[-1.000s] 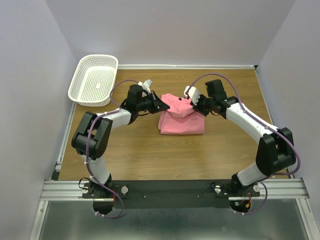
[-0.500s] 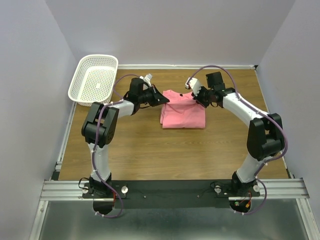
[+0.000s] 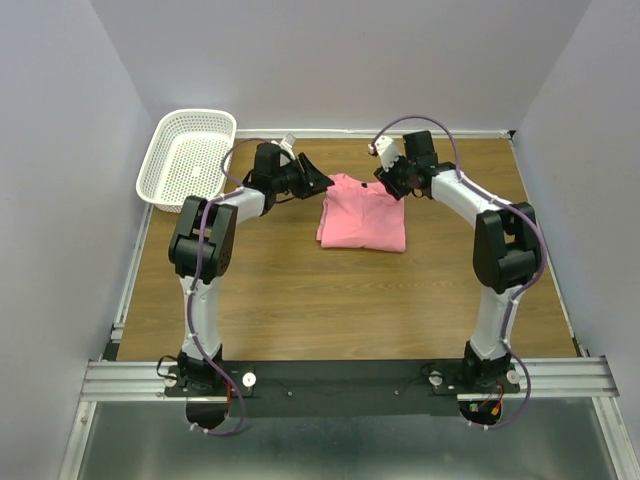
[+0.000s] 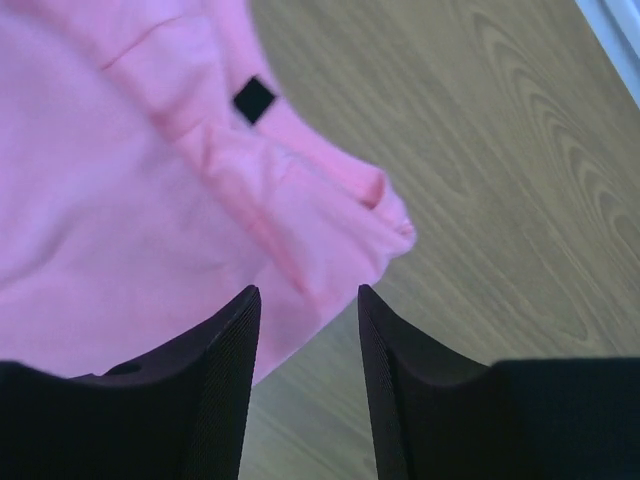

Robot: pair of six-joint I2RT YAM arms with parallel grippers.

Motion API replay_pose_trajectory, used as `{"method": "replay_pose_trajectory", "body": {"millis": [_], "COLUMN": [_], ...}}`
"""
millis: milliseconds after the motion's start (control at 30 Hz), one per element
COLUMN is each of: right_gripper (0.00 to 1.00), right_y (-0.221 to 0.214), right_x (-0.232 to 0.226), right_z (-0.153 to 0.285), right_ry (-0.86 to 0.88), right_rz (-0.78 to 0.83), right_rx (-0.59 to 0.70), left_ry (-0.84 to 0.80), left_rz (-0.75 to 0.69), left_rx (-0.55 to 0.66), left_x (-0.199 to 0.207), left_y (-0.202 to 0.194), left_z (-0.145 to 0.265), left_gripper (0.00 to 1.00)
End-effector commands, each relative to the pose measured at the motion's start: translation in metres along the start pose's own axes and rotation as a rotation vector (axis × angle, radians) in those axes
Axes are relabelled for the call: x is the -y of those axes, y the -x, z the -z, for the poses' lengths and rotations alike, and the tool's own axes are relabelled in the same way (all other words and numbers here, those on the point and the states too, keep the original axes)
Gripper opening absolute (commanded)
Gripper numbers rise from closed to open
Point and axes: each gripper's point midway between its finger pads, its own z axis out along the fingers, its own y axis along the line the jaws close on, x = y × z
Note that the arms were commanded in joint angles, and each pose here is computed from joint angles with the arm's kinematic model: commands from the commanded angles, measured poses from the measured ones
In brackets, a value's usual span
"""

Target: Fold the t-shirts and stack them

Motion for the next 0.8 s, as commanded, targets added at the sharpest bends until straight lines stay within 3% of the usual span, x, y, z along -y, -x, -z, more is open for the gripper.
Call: {"method": "replay_pose_trajectory", "body": {"millis": [0,133,233,333,400,767], "right_gripper": [0.51,0.46,0.47,0.64,0.67,0.68], "right_y": [0.013,0.008,0.009,0.006,0.002,-0.013], "right_x": [0.057,0.078,0.042,-0.02,-0.043,-0.031], "right_z": [-0.01,0.004,0.02,0.033,0.035,0.012], "right_ry": [-0.243,-0.304,-0.094,0.203,0.318,0.345], "right_rz": [-0.195,-0.302,-0.26,-0.153,-0.159,-0.153], "right_rx": [0.032,0.045,0.119,0.172,0.176,0.11], "left_ry": [0.001,0.013,0.016,0.071,0.107,0.322], "left_rz": [-0.045,-0.195,-0.275,-0.303,-0.356,-0.628], "left_rx": [0.11,0.201,0.198,0.154,0.118,-0.041], "left_x": [0.01,0.041,0.052,0.034,0.024,-0.02], "left_y": [0.045,0.076,0.067,0.042,0.025,0.018], "left_z": [0.002,0.021,0.037,0.045,0.049,0.02], "left_gripper": [0.55,0.55,0.55,0.52,0.52,0.59]}}
